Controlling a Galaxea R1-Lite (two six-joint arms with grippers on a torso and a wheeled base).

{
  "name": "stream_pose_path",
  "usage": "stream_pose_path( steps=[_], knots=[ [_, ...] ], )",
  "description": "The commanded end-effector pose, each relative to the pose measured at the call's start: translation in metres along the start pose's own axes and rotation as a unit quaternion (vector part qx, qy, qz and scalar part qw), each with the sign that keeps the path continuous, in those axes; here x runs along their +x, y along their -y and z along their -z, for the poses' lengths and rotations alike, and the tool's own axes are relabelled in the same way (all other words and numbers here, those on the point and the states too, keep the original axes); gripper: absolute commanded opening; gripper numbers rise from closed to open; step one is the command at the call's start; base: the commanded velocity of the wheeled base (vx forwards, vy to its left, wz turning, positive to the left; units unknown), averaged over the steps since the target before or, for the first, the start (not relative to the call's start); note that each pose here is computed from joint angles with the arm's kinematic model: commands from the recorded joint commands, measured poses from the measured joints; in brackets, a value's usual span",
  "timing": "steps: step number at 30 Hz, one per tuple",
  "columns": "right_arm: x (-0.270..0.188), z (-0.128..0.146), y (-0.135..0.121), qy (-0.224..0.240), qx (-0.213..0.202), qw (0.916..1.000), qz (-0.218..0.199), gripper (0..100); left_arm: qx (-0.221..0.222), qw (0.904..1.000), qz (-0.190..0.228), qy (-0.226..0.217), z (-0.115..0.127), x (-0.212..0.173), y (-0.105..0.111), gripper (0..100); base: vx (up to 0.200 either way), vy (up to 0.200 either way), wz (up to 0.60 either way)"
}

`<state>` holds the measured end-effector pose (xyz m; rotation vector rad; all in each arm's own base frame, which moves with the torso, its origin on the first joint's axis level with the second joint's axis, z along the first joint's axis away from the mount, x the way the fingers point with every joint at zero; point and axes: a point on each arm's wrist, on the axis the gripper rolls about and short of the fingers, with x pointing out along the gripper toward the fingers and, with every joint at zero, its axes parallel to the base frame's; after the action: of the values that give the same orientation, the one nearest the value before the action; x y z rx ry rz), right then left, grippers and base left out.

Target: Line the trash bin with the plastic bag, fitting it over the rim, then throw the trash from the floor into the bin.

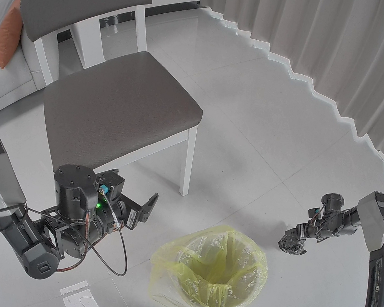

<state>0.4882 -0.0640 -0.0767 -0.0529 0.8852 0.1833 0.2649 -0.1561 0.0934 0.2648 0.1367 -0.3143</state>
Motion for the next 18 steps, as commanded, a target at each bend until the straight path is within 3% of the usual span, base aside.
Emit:
stream_pose_path(
  steps=[1,10,18],
  knots=[
    [0.001,0.000,0.000,0.000,0.002,1.0000,-0.001,0,0.001,1.0000,0.000,-0.002,0.001,0.000,0.000,100,0.000,0.000,0.00],
    [-0.001,-0.002,-0.006,-0.002,-0.006,1.0000,-0.005,0,0.003,0.9999,-0.011,-0.003,0.000,-0.003,-0.002,100,0.000,0.000,0.00],
    [-0.063,-0.022,-0.023,0.010,-0.019,0.9998,-0.007,0,0.002,0.9998,-0.012,0.015,-0.011,-0.013,-0.005,100,0.000,0.000,0.00]
  ],
)
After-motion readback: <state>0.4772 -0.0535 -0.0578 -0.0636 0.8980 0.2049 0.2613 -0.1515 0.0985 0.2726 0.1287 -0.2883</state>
